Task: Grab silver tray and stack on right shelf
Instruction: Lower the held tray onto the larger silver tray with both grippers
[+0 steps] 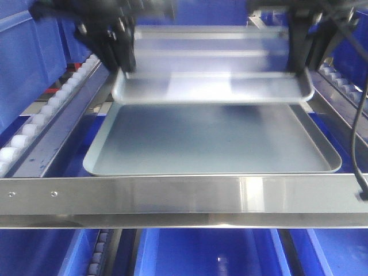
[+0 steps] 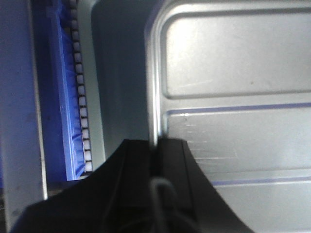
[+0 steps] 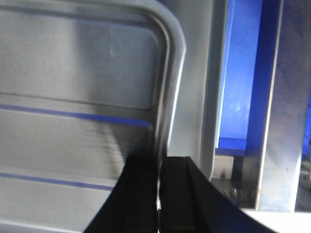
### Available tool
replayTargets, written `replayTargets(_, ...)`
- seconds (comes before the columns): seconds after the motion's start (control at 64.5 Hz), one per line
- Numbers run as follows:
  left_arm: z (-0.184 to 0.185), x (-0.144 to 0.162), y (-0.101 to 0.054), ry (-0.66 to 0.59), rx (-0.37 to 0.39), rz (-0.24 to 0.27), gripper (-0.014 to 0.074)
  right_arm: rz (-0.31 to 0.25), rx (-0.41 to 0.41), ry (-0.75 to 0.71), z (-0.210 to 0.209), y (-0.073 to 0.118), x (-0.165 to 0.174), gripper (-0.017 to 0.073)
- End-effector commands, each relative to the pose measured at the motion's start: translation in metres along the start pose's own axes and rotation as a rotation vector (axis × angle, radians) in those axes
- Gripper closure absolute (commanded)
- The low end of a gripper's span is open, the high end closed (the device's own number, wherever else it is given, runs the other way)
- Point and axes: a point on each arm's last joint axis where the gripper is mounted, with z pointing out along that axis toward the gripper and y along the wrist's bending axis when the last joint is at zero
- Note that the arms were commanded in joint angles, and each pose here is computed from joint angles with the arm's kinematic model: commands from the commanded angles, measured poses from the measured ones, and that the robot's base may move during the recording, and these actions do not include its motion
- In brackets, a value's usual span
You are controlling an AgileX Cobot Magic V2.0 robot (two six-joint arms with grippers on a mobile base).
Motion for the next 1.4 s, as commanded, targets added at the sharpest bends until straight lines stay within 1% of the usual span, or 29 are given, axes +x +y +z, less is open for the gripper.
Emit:
replayTargets(0.0,-0.004,-0.015,0.003,-0.069,0.018,0.007,0.0688,-0.013,-0.047,-0.146,-0.011,0.001,-0.019,0.0503)
replayTargets(0.186,0.027,-0.01,0.008,0.006,0.014,-0.044,0.0688,-0.038,-0.026,-0.126,0.017,0.005,-0.023,0.0503)
replayTargets(0.233,0.03,-0.01,0.008,0.015,0.017,-0.034,0.0688,-0.04,-0.022,-0.116,0.021,0.005,-0.022,0.0503)
replayTargets(0.264,0.032,-0.009,0.007,0.023,0.02,-0.02,0.0688,-0.041,-0.02,-0.11,0.024,0.006,-0.022,0.0503)
replayTargets(0.279,0.034,-0.008,0.007,0.027,0.021,-0.005,0.0688,-0.041,-0.019,-0.108,0.025,0.006,-0.022,0.0501)
replayTargets(0.326,0.037,-0.007,0.006,0.04,0.033,0.011,0.0688,-0.042,-0.018,-0.104,0.026,0.006,-0.022,0.05)
replayTargets(0.372,0.038,-0.006,0.005,0.047,0.042,0.005,0.068,-0.042,-0.018,-0.104,0.027,0.006,-0.022,0.0501)
replayTargets(0.419,0.039,-0.006,0.006,0.048,0.049,0.004,0.0643,-0.042,-0.019,-0.105,0.027,0.006,-0.022,0.0501)
replayTargets(0.465,0.039,-0.007,0.005,0.043,0.064,-0.01,0.0582,-0.042,-0.019,-0.107,0.027,0.006,-0.022,0.0501)
replayTargets(0.496,0.04,-0.008,0.007,0.035,0.064,-0.014,0.0531,-0.042,-0.019,-0.107,0.027,0.006,-0.022,0.0497)
replayTargets(0.512,0.039,-0.009,0.007,0.028,0.068,-0.015,0.0487,-0.042,-0.019,-0.107,0.027,0.006,-0.022,0.0494)
replayTargets(0.543,0.039,-0.01,0.007,0.02,0.07,-0.017,0.044,-0.042,-0.019,-0.107,0.027,0.006,-0.022,0.0478)
replayTargets(0.589,0.039,-0.012,0.008,0.017,0.072,-0.023,0.033,-0.046,-0.019,-0.108,0.027,0.006,-0.022,0.0438)
replayTargets(0.605,0.039,-0.012,0.008,0.017,0.072,-0.023,0.0316,-0.048,-0.02,-0.109,0.027,0.006,-0.022,0.0419)
replayTargets(0.651,0.038,-0.013,0.008,0.013,0.073,-0.024,0.0231,-0.049,-0.02,-0.11,0.027,0.006,-0.022,0.0351)
replayTargets(0.698,0.038,-0.014,0.008,0.009,0.07,-0.02,0.0191,-0.05,-0.018,-0.11,0.027,0.006,-0.023,0.0268)
replayTargets(0.744,0.037,-0.015,0.008,0.006,0.07,-0.019,0.0167,-0.053,-0.015,-0.112,0.027,0.006,-0.023,0.0176)
replayTargets(0.822,0.036,-0.016,0.008,0.001,0.07,-0.018,0.017,-0.06,-0.005,-0.111,0.027,0.005,-0.023,0.0007)
replayTargets(0.868,0.036,-0.016,0.008,-0.001,0.071,-0.018,0.017,-0.064,0.002,-0.111,0.026,0.004,-0.022,-0.0052)
replayTargets(0.899,0.036,-0.016,0.008,0.001,0.07,-0.018,0.017,-0.068,0.007,-0.111,0.025,0.004,-0.022,-0.0075)
replayTargets(1.039,0.029,-0.019,0.009,0.026,0.053,-0.021,0.017,-0.067,0.022,-0.111,0.014,0.001,-0.023,-0.0038)
replayTargets(1.147,0.011,-0.027,0.012,0.019,0.036,-0.019,0.0171,-0.056,0.016,-0.14,-0.007,-0.002,-0.025,-0.0001)
replayTargets(1.225,-0.01,-0.031,0.015,-0.01,0.035,-0.016,0.0187,-0.049,0.007,-0.17,-0.024,-0.005,-0.024,0.005)
replayTargets(1.287,-0.031,-0.033,0.018,-0.041,0.042,0.01,0.0223,-0.041,0.0,-0.197,-0.041,-0.008,-0.022,0.0117)
replayTargets(1.333,-0.046,-0.033,0.02,-0.061,0.047,0.034,0.0272,-0.036,-0.005,-0.215,-0.052,-0.011,-0.02,0.0172)
replayTargets(1.38,-0.064,-0.032,0.022,-0.085,0.049,0.062,0.0325,-0.03,-0.009,-0.232,-0.065,-0.014,-0.017,0.0251)
